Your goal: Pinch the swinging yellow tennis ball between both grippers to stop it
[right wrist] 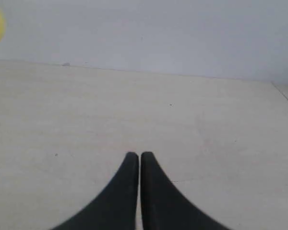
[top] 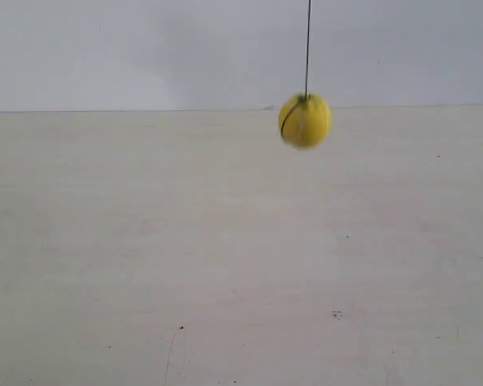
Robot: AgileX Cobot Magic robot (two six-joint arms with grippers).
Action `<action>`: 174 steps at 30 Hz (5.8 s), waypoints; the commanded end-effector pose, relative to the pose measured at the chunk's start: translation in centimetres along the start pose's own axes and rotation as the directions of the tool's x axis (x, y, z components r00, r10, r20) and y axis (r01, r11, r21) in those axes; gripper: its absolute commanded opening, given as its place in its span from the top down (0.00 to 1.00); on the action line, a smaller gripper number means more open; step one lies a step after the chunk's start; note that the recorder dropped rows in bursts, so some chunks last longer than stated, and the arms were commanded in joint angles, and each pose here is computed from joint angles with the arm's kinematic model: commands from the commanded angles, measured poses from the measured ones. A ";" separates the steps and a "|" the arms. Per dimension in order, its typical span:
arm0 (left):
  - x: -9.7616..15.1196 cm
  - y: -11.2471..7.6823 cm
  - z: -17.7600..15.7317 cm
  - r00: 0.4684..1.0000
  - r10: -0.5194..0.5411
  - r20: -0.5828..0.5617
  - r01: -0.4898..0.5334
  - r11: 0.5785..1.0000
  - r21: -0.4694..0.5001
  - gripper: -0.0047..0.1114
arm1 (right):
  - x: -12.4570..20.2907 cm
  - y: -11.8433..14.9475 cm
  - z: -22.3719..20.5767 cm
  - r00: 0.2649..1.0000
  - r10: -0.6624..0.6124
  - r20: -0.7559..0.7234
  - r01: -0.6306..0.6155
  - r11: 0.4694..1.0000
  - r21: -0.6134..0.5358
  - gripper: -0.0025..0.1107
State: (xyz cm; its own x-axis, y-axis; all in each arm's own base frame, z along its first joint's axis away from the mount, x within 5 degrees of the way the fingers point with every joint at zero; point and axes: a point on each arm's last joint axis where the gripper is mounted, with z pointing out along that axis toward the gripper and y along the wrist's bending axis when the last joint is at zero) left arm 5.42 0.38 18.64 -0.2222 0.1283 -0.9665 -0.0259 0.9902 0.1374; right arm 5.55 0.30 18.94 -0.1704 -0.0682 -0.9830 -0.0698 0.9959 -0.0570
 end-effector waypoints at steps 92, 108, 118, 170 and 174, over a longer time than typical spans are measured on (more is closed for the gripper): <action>-3.9 -14.5 14.8 0.984 0.077 -0.160 0.154 0.070 0.986 0.92 | 0.6 7.1 11.6 0.990 0.085 -0.111 -0.139 0.644 -0.752 0.98; -4.9 -14.6 15.6 0.993 0.034 -0.110 0.107 0.098 0.989 0.92 | 0.9 6.9 12.3 0.994 0.067 -0.090 -0.112 0.676 -0.729 0.98; -8.1 -15.3 17.5 1.000 -0.007 -0.025 0.025 0.095 0.995 0.92 | -0.5 7.0 13.8 0.995 0.087 -0.051 -0.096 0.658 -0.747 0.98; -7.1 -20.6 16.5 0.995 0.094 0.044 -0.043 -0.012 0.999 0.92 | -1.4 10.7 14.2 1.000 -0.006 -0.007 -0.002 0.588 -0.809 0.98; -7.0 -20.6 16.4 0.993 0.107 0.047 -0.045 -0.023 0.999 0.92 | -1.4 10.7 14.2 1.000 -0.011 -0.007 0.001 0.590 -0.808 0.98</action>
State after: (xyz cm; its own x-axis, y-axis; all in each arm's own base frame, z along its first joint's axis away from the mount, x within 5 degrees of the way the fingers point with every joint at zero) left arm 23.50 -19.84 18.97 -0.1867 0.2333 -0.9543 0.9824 0.0382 -0.1828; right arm 19.10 11.82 17.23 -0.1886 -0.0665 -0.9798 -0.8265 0.5495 0.1218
